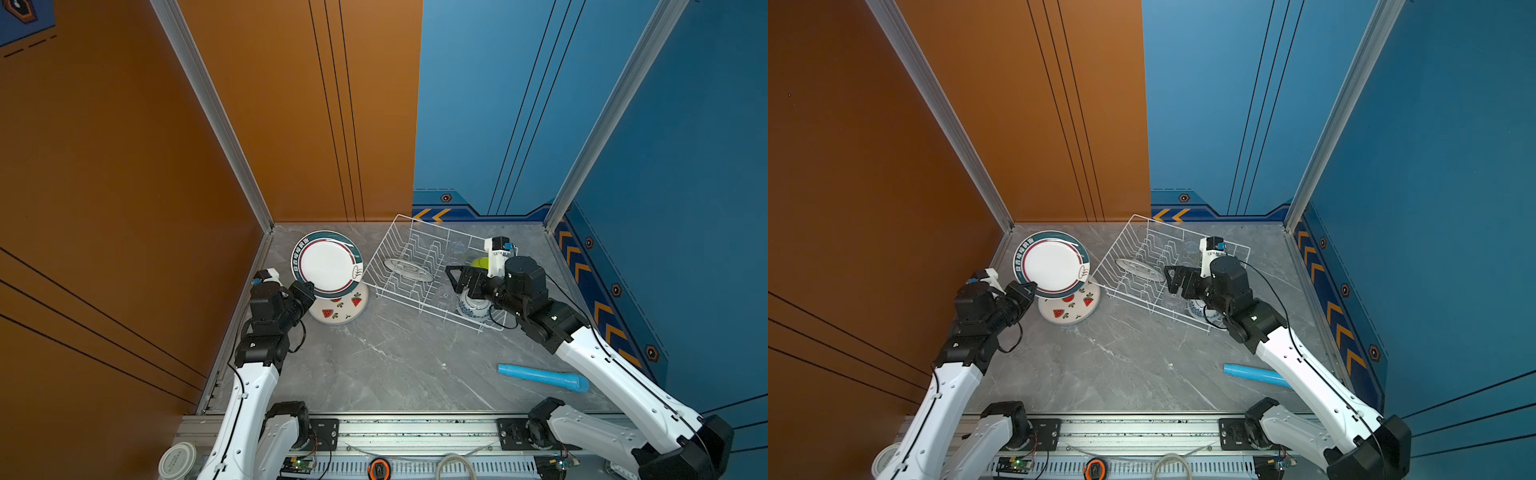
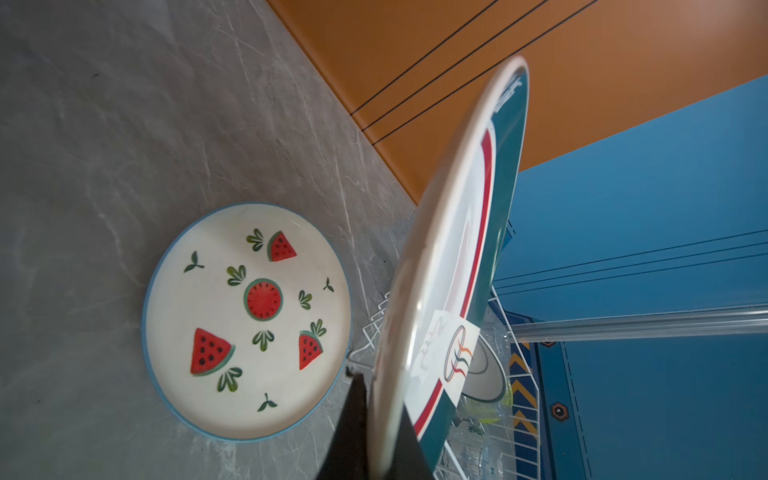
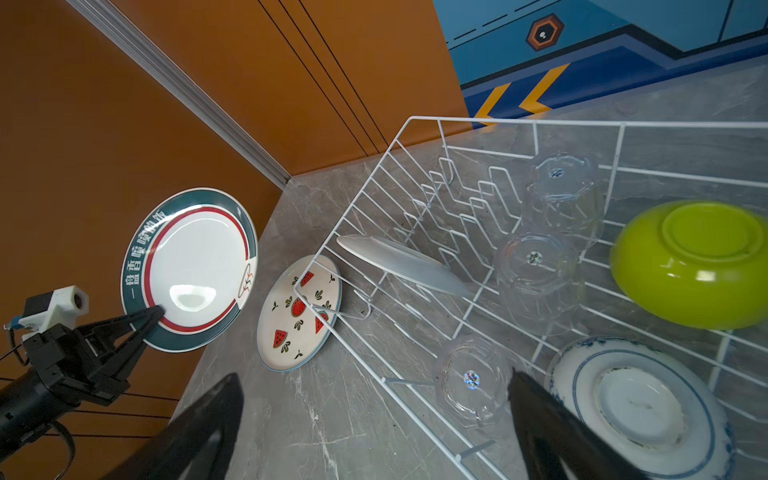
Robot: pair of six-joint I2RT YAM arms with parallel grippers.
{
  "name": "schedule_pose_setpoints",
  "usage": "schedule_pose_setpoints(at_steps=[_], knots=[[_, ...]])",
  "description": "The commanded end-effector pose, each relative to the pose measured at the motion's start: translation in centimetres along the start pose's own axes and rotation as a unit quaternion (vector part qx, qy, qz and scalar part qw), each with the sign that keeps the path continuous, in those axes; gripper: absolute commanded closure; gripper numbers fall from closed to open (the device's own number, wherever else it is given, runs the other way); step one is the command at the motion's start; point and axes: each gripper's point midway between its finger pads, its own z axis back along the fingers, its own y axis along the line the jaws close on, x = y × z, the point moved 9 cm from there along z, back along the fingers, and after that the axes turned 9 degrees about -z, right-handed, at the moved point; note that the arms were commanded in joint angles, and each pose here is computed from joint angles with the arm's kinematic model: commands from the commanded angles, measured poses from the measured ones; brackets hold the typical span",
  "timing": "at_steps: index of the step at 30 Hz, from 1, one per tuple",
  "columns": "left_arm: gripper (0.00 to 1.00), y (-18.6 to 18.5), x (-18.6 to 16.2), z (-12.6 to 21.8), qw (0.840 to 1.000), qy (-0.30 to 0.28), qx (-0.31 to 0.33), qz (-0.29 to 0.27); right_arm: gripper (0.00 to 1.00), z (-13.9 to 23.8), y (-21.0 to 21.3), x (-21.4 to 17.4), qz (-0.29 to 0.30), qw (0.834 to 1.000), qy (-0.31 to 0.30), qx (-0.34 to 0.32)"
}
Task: Unload the mixed dishes from the dish rack
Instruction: 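Carry the plate with the left gripper onto the watermelon-print plate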
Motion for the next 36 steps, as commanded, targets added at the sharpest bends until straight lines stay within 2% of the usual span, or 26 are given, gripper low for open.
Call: schedule_pose_setpoints(at_steps=[1, 6, 15, 19, 36], knots=[[1.0, 1.5, -0.7, 0.3, 0.999, 0.004, 0.031, 0.021, 0.0, 0.5, -0.5, 0.0, 0.005, 1.0, -0.015, -0.003], [1.0, 3.2, -1.2, -0.2, 0.997, 0.01, 0.07, 0.025, 0.0, 1.3, -1.0, -0.1, -0.002, 1.0, -0.023, -0.002], [1.0, 5.3, -2.6, -2.3, 0.995, 0.041, 0.079, 0.053, 0.0, 2.0, -1.4, -0.3, -0.015, 1.0, -0.025, -0.002], [1.0, 5.1, -2.6, -3.2, 0.995, 0.048, 0.057, 0.063, 0.0, 1.5, -1.4, -0.4, -0.02, 1.0, -0.017, -0.003], [1.0, 5.7, -3.5, -6.4, 0.99, 0.12, 0.027, 0.07, 0.0, -1.9, -1.8, -1.2, -0.043, 0.999, 0.017, 0.004]])
